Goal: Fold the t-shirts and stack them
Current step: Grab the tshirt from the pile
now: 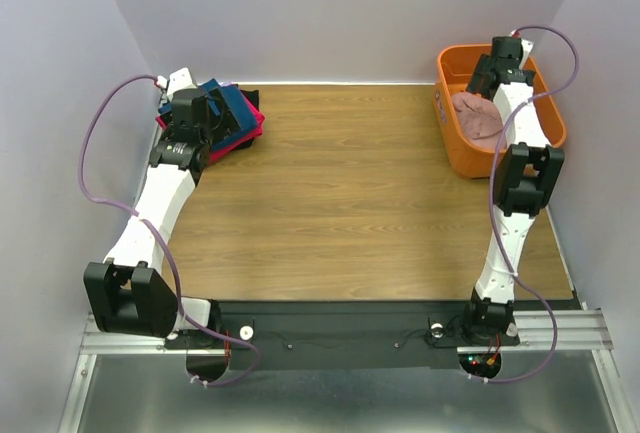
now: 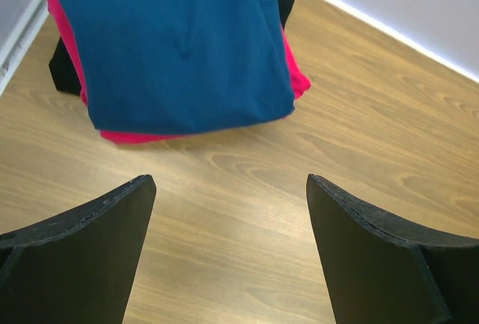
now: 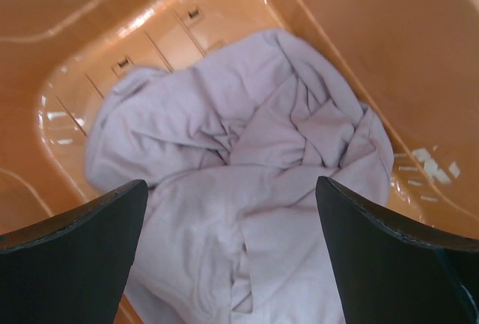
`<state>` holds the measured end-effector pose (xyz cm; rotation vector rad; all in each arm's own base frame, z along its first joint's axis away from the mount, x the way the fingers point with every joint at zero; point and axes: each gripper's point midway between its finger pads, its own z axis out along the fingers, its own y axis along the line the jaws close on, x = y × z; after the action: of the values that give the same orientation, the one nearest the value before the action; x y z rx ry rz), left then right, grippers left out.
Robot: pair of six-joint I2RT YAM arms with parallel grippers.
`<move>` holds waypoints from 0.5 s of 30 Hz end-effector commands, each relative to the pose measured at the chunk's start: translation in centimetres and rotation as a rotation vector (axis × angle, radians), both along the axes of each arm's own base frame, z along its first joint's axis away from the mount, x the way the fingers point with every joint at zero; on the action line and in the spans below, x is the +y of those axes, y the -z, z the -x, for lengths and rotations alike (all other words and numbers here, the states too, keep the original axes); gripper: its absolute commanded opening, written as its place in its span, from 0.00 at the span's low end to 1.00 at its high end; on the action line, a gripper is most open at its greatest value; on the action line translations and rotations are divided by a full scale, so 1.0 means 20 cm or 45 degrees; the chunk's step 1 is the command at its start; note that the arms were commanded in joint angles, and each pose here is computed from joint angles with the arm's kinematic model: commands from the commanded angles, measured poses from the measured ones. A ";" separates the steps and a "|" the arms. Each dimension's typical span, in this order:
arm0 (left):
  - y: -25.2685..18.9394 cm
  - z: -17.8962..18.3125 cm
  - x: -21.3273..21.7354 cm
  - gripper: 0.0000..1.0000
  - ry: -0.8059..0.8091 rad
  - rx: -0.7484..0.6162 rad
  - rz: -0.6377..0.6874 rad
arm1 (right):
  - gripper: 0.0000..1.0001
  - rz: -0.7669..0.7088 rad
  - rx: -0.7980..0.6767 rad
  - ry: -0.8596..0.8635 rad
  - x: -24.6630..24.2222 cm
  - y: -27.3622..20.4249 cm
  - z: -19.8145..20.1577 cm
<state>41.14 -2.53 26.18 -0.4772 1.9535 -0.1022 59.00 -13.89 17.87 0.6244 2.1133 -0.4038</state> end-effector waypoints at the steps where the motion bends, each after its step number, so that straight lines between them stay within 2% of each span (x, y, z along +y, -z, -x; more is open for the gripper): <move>1: -0.11 0.01 -0.01 0.93 0.006 -0.079 0.038 | 1.00 -0.111 0.107 0.060 -0.06 0.13 0.11; 5: -0.12 -0.01 -0.02 0.93 0.015 -0.072 0.033 | 1.00 -0.218 0.211 0.050 -0.03 0.30 0.18; 15: -0.13 0.01 -0.01 0.92 0.001 -0.067 0.043 | 1.00 -0.298 0.324 0.013 0.01 0.52 0.20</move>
<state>41.01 -2.83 25.82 -0.4840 1.9717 -0.1207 55.04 -14.86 8.26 0.7462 2.3878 -0.3215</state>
